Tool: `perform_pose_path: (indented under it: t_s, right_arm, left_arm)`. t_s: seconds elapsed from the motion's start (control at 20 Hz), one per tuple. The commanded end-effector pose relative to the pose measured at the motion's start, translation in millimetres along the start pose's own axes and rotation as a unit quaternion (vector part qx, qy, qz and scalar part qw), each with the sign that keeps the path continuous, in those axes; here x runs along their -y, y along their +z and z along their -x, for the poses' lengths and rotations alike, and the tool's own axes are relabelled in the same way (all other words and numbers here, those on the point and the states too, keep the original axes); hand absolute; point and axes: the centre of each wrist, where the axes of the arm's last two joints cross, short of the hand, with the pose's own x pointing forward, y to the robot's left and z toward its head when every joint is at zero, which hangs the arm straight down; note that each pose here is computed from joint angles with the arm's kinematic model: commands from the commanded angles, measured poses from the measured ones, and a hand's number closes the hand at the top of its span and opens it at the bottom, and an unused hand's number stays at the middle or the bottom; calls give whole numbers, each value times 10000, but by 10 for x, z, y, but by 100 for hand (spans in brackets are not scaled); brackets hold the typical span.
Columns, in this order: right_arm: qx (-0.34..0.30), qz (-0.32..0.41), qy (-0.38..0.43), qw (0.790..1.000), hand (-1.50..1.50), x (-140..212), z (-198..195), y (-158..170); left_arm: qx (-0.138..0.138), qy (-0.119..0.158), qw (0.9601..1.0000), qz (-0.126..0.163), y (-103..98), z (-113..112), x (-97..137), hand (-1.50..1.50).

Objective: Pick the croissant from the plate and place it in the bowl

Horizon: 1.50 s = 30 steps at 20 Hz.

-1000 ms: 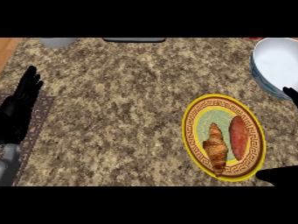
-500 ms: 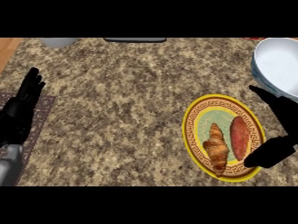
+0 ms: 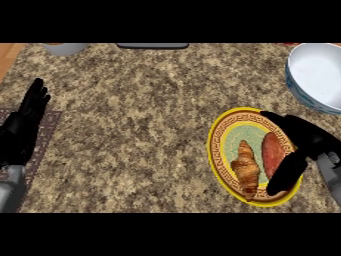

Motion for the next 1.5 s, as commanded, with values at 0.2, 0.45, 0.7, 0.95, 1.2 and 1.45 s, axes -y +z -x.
perform_pose_path:
  t_s: [0.2, 0.45, 0.7, 0.95, 1.2, 1.45]
  right_arm:
    - [-471, 446, 934, 9935, -150, 7, -167, -19]
    - [-494, 587, 934, 9927, -150, -300, -330, -222]
    - [-540, 128, 774, 9955, -150, -633, -128, -259]
    - [-600, -5, 869, 9944, -150, -775, -213, -351]
    - [-678, 115, 819, 9943, -150, -776, -73, -371]
    - [-707, 241, 769, 9942, -150, -802, -63, -614]
  left_arm:
    - [28, -25, 10000, -81, -6, 16, -68, 0]
    - [54, -1, 10000, -73, -75, -127, -44, 0]
    - [-52, 17, 9999, -88, 68, -202, -59, 0]
    - [32, -50, 9999, -101, 65, -116, -43, 0]
    - [-6, 44, 10000, -54, 167, 77, -85, 0]
    - [23, -60, 9999, -89, 149, -8, -94, 0]
